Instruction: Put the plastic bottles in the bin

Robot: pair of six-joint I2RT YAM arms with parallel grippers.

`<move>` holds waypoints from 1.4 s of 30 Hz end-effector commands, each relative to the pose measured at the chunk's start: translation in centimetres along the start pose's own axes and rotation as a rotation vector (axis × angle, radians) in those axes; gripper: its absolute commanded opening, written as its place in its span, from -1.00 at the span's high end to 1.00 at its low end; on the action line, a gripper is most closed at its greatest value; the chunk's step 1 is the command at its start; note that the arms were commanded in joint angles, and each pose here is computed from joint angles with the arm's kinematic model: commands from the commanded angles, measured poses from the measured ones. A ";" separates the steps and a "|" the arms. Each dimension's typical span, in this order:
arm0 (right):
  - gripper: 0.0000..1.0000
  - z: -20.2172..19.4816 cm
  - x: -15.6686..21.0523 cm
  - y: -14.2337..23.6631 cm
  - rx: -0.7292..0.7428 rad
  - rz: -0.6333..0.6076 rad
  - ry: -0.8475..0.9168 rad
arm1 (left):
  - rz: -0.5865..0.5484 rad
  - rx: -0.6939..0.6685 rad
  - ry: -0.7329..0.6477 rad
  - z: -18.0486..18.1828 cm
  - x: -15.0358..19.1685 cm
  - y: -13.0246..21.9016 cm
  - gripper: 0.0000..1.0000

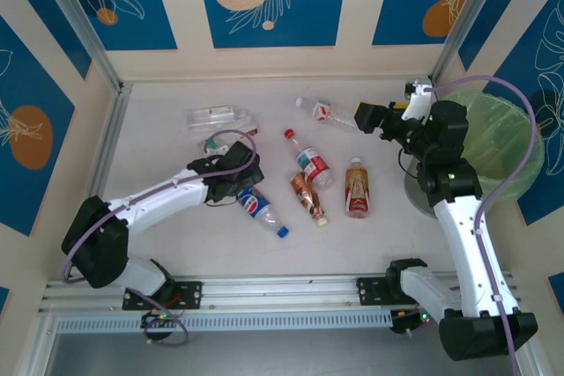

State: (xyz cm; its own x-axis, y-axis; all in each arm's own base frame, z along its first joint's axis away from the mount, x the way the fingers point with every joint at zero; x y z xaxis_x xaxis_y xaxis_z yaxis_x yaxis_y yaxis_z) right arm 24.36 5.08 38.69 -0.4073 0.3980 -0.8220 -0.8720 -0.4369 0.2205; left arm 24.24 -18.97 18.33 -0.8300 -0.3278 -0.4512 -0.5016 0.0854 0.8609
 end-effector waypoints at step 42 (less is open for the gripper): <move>-0.99 0.3 5.0 -3.8 -0.035 0.177 -0.112 | 0.056 -0.270 0.422 0.4 1.1 -7.7 -0.60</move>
State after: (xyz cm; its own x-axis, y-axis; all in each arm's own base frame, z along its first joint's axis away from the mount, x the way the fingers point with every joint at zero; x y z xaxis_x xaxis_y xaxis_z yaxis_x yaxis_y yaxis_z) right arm 25.54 8.76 33.12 -0.5838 0.3862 -0.7142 -0.7726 -0.5345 0.3426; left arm 26.59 -19.74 11.15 -0.7126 -0.6285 -0.3117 -0.3341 -0.0866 0.9385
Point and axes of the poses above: each hand's point on the last joint's axis, 136 mm out from that joint toward the fingers, its own y axis back along the fingers, its own z axis along the line the jaws close on, x = y × z, the point moved 9 cm from there along y, back along the fingers, and after that the axes turned 8 degrees about -y, right-handed, at the moved point
